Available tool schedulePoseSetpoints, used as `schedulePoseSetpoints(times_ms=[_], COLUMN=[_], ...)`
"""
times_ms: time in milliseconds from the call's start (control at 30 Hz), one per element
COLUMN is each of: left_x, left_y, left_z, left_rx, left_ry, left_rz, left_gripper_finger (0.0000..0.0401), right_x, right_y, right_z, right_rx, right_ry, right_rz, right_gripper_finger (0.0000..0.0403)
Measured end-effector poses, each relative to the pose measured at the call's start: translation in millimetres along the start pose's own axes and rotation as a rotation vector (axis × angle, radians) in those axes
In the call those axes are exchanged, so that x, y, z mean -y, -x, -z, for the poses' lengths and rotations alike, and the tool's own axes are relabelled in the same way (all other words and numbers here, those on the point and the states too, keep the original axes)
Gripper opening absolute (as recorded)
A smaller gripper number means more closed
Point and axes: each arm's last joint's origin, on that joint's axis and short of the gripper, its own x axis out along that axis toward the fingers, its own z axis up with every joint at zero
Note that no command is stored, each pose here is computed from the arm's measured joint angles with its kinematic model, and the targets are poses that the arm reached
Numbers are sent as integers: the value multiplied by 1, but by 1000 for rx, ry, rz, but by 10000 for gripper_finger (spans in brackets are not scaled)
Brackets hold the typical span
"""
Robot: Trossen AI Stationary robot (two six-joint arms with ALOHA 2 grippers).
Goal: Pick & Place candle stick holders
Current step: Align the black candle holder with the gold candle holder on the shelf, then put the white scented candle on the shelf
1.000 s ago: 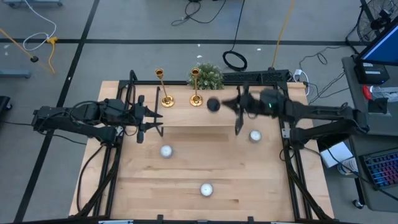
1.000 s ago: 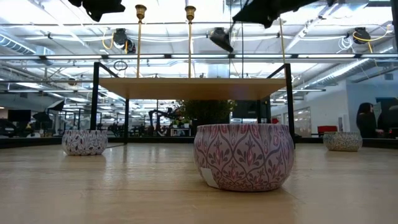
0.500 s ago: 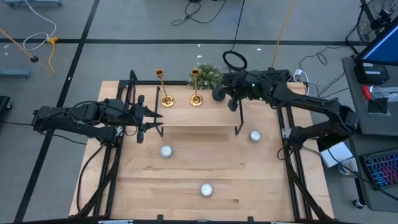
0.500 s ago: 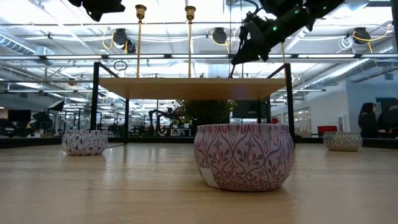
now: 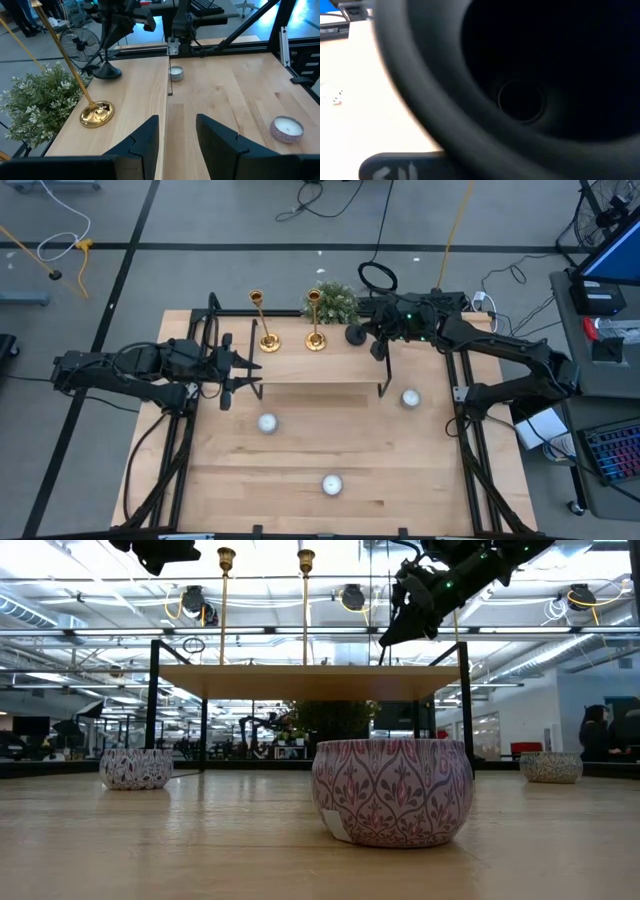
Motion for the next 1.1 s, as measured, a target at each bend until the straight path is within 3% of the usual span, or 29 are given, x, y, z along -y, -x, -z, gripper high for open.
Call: schedulePoseSetpoints(times_ms=[433, 1100], left_x=[0, 0], left_y=[0, 0], left_z=[0, 0], left_rx=[0, -1], left_ry=[3, 3], left_rz=[0, 0], left_gripper_finger=[136, 136], right_x=[0, 0], right_y=[0, 0], right_z=[1, 1], right_rx=[-11, -7], right_ry=[-9, 39], right_rz=[0, 0], right_gripper_finger=[22, 151])
